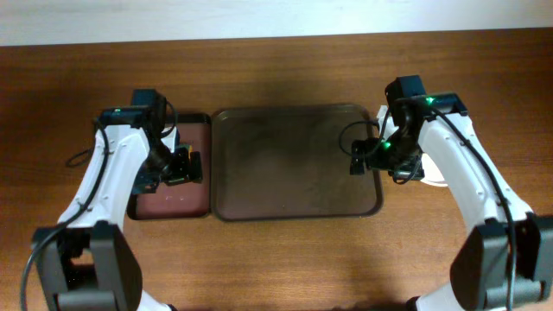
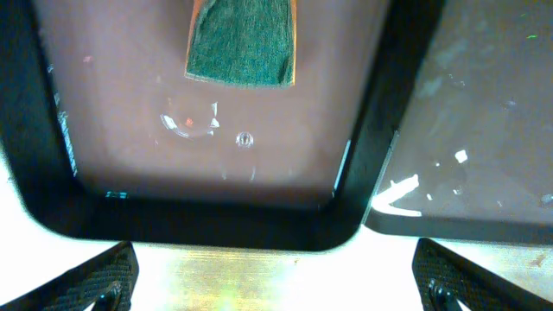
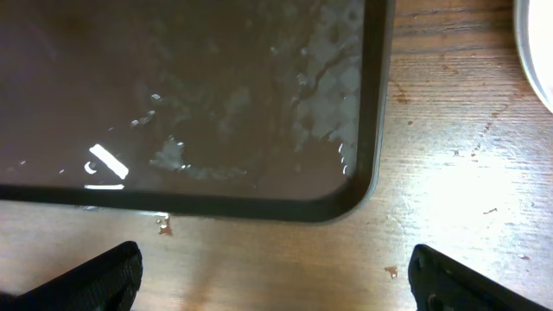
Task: Clean dirty plates on tray and stack at the side
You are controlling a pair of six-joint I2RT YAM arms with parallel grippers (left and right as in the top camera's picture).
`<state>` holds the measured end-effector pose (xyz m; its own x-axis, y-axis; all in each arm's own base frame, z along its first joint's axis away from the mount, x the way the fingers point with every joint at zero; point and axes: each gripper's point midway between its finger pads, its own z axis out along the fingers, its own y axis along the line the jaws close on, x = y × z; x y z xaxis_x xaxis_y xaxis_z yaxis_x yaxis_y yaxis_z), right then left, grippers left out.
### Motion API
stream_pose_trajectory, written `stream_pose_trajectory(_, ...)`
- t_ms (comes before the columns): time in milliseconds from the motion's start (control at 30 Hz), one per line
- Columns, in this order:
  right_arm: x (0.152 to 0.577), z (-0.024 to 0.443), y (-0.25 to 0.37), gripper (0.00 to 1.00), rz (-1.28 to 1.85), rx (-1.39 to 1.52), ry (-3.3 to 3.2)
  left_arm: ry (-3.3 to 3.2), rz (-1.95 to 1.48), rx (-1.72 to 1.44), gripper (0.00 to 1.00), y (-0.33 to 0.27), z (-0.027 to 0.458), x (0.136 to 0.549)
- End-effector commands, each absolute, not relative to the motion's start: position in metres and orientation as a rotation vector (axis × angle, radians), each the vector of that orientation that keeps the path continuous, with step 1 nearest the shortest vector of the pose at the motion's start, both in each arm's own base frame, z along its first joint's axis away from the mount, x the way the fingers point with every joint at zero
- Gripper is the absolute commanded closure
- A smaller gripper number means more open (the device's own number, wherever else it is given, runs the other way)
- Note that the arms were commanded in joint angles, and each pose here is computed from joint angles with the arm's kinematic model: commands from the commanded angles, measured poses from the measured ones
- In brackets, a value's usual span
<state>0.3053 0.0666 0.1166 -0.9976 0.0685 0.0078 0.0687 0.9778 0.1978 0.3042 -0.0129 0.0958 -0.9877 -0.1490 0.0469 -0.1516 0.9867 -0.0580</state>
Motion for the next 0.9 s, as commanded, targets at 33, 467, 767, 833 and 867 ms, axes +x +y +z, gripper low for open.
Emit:
stream_pose_trajectory(33, 0.297, 0.176, 0.058, 0.01, -0.302, -0.066, -3.351, -3.276, 0.122, 0.268, 0.01, -0.011, 0.152, 0.300)
stream_pose_trajectory(467, 0.180, 0.259, 0.022, 0.01, -0.270, -0.101, -3.952, -3.975, 0.241, 0.281, 0.01, -0.008, 0.251, 0.221)
stream_pose_trajectory(767, 0.180, 0.259, 0.023, 0.01, -0.270, -0.101, -3.950, -3.978, 0.242, 0.281, 0.01, -0.008, 0.252, 0.221)
stream_pose_trajectory(833, 0.179, 0.261, 0.020, 0.01, -0.253, -0.112, -3.968, -3.978, 0.242, 0.281, 0.01, -0.008, 0.252, 0.220)
stream_pose_trajectory(867, 0.178, 0.265, 0.020, 0.01, -0.263, -0.112, -3.992, -3.978, 0.242, 0.281, 0.01, -0.008, 0.252, 0.220)
